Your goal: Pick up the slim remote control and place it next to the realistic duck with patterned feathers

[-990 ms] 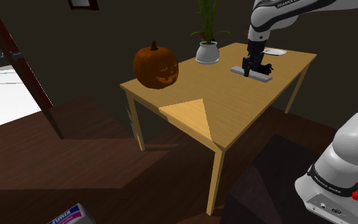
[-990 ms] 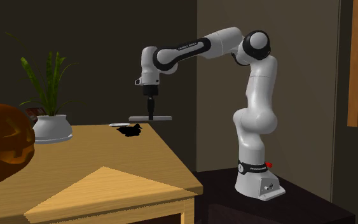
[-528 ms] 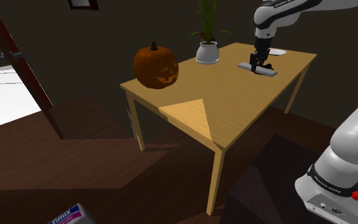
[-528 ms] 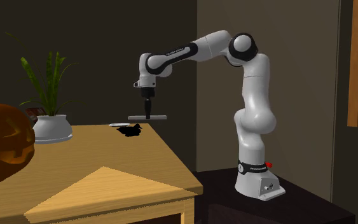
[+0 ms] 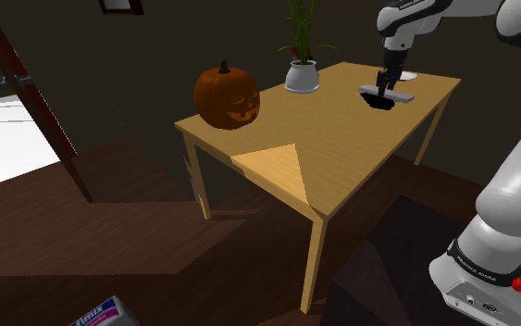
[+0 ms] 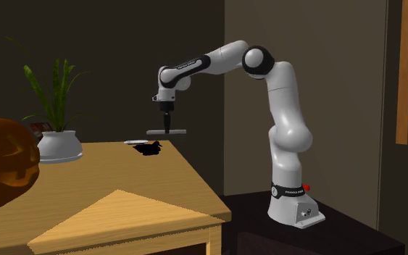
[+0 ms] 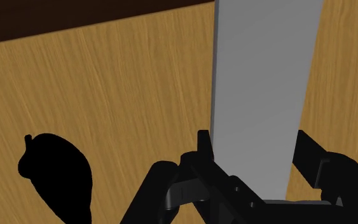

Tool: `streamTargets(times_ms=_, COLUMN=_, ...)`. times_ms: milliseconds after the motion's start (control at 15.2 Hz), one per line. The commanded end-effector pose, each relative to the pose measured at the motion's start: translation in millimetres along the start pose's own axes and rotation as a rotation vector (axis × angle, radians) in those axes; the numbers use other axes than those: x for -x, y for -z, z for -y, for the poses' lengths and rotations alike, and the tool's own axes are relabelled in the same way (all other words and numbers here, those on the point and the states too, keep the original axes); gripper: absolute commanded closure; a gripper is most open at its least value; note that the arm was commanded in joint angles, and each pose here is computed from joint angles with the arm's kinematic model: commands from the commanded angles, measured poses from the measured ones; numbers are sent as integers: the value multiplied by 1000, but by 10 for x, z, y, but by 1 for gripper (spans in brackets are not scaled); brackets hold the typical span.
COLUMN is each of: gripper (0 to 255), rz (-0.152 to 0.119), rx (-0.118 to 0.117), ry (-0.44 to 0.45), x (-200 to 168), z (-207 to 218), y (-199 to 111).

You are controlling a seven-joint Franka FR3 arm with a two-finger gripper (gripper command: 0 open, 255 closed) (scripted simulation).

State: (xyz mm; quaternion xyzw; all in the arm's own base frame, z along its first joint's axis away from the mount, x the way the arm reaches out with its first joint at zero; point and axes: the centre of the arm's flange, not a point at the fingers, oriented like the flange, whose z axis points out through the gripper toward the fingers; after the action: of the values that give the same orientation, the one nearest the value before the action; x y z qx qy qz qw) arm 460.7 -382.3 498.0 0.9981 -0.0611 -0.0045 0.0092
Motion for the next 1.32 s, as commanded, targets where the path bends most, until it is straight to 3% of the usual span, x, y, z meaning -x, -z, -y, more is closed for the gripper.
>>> streamTargets(times_ms=0, gripper=255, rz=-1, rx=1, ry=2, x=-64, z=-259, y=2)
streamTargets(times_ms=330, gripper=255, rz=-1, rx=1, ry=2, x=-168, z=-874, y=-8)
streamTargets(times_ms=1254, gripper=255, rz=-1, rx=1, ry=2, x=-174, z=-860, y=-747)
